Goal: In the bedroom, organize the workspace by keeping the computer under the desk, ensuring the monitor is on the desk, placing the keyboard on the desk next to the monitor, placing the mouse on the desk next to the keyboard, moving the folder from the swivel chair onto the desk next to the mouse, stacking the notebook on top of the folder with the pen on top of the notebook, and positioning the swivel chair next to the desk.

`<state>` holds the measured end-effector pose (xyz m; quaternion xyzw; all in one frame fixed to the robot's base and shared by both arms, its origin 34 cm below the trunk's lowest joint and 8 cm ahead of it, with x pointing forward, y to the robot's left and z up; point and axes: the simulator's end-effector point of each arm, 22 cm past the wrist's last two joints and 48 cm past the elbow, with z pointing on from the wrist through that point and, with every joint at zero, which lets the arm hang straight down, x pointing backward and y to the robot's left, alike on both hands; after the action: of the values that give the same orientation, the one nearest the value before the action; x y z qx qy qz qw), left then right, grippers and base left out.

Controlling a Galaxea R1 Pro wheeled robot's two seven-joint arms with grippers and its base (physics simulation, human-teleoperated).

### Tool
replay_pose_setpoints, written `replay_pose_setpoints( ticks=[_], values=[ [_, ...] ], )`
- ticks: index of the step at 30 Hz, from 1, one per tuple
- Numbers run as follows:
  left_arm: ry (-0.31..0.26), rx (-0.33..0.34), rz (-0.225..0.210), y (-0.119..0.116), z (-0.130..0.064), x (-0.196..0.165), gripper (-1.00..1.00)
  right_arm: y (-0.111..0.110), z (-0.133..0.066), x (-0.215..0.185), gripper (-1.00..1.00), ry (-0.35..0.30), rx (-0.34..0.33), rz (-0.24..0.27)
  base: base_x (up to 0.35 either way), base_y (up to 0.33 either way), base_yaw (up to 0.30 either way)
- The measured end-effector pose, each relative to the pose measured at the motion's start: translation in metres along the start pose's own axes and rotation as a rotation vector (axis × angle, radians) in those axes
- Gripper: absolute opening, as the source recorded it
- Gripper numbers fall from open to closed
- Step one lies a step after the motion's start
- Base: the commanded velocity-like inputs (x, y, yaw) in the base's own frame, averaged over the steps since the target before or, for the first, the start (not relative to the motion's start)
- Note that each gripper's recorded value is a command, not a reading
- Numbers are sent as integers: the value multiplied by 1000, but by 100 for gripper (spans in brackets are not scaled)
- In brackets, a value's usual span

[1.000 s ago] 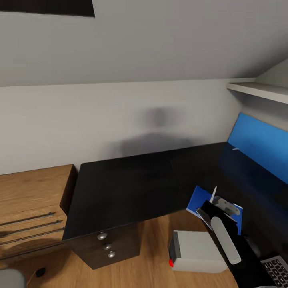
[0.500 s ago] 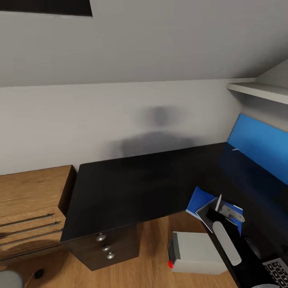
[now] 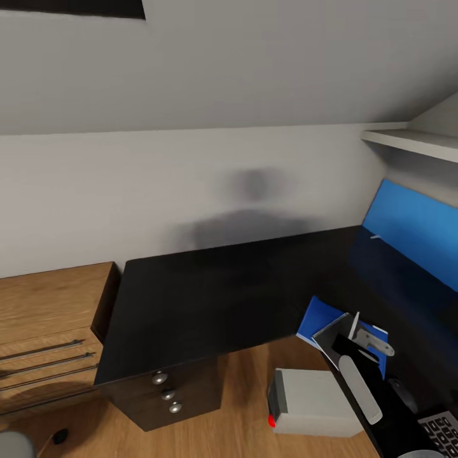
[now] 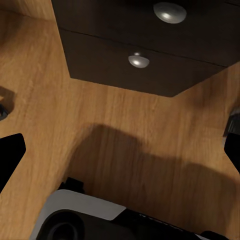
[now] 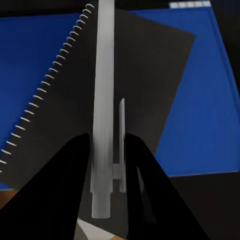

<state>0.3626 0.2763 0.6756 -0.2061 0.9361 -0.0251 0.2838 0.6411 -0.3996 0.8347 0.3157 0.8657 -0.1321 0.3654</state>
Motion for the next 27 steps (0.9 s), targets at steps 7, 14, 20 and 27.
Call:
replay_pose_setpoints(
  ticks=[7, 14, 20, 27],
  values=[
    [1, 0, -1, 0, 7, 2, 100, 1, 6, 3, -100, -1, 2, -1, 0, 0, 0],
    [2, 0, -1, 0, 13, 5, 100, 2, 12, 7, -100, -1, 2, -1, 0, 0, 0],
    [2, 0, -1, 1, 20, 7, 100, 3, 17, 11, -100, -1, 2, -1, 0, 0, 0],
    [2, 0, -1, 1, 27, 9, 100, 4, 23, 15, -100, -1, 2, -1, 0, 0, 0]
  ],
)
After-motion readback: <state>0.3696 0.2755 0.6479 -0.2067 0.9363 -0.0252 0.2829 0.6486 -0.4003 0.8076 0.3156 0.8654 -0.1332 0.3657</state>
